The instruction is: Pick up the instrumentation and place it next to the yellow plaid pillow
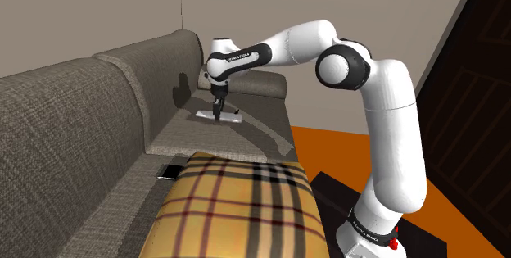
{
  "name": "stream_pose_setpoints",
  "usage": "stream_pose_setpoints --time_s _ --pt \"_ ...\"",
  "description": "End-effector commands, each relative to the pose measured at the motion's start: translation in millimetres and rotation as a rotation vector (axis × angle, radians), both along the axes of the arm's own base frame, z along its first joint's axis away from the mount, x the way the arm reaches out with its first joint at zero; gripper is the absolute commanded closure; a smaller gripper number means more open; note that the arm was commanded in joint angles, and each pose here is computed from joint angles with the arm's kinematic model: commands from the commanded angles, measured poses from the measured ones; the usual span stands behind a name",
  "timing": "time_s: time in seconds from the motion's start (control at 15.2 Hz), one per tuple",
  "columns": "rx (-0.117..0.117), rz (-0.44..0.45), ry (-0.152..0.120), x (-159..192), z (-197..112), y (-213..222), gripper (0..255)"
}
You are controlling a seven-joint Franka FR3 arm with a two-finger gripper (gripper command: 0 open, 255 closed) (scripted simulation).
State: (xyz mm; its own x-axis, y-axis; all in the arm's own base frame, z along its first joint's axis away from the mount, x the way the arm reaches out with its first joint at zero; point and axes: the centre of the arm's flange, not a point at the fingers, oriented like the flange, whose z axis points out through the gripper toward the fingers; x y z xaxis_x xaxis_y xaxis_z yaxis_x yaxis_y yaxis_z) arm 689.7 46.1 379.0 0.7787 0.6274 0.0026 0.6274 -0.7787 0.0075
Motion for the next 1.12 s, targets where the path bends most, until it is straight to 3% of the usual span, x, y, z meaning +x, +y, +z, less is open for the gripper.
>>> stream_pose_setpoints --time_s 0.0,1.06 --pt "0.0 0.0 0.0 -0.2 11.9 -0.7 255" --pt "0.0 0.0 0.0 -0.2 96.3 -0.7 255"
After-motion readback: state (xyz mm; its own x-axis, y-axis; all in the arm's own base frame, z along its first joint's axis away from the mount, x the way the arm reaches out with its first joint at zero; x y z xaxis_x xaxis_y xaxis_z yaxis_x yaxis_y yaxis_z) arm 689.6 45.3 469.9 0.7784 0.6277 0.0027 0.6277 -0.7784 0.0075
